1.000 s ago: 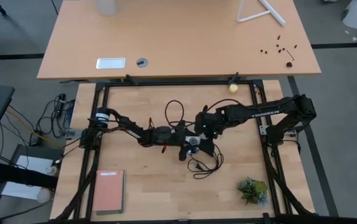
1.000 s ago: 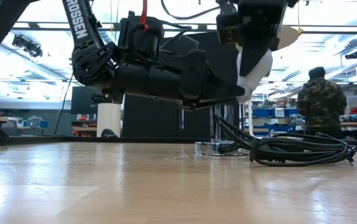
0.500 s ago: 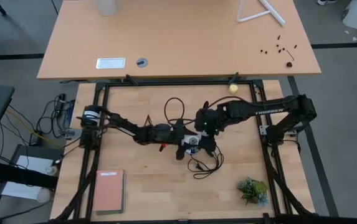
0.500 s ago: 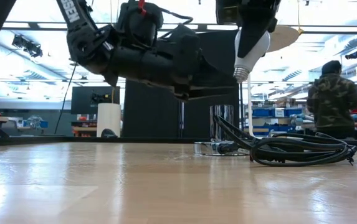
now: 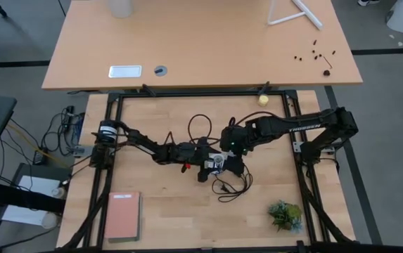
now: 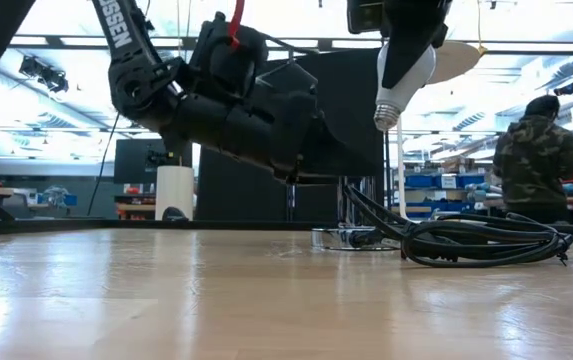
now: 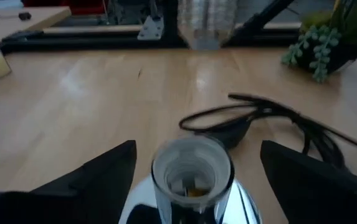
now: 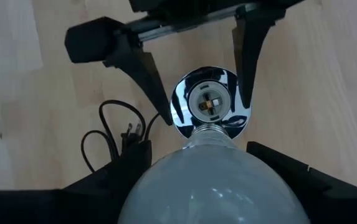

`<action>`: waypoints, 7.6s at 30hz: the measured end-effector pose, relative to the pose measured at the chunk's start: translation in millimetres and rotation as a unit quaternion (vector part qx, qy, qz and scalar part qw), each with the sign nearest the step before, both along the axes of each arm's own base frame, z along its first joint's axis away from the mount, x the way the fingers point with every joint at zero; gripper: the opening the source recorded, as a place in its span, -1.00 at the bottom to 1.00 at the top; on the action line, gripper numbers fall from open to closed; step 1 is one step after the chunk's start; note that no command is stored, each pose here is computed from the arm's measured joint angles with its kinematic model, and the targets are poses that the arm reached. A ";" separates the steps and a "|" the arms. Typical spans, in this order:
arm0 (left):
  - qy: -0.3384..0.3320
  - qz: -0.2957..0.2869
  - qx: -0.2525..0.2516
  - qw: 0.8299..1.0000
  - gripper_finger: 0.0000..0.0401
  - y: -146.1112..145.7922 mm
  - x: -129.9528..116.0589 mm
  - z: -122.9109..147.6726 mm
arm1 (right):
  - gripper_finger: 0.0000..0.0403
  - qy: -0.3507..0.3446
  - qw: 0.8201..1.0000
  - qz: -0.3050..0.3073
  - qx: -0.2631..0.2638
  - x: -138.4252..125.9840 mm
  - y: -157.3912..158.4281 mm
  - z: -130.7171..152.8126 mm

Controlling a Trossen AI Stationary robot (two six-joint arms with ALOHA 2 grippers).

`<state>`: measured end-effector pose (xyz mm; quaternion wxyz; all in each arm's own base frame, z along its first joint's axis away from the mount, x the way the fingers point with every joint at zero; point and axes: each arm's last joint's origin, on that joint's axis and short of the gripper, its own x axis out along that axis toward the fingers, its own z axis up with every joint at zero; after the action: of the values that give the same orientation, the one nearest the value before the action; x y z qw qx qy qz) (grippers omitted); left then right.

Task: Screw lightbulb
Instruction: Insert the white lightbulb into the silver lamp

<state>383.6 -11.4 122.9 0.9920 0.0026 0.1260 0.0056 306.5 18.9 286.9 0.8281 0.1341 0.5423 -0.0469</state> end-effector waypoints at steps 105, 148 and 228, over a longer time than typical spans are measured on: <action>-0.122 -0.038 -0.021 0.992 -0.06 4.8 7.1 -67.3 | 0.30 0.106 0.977 0.182 -0.044 89.7 -9.5 -60.4; -0.112 -0.029 -0.018 0.993 -0.06 4.5 7.5 -68.1 | 0.31 0.131 0.884 -0.442 0.082 85.8 -12.3 -66.7; -0.101 -0.047 -0.024 0.994 -0.06 7.3 6.2 -71.1 | 0.73 0.076 0.962 0.190 -0.178 61.4 39.2 49.4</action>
<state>389.8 -4.1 51.8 0.9986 -0.0162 0.0253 -0.0437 367.9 58.1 336.3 0.7884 -0.1251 0.6022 0.0054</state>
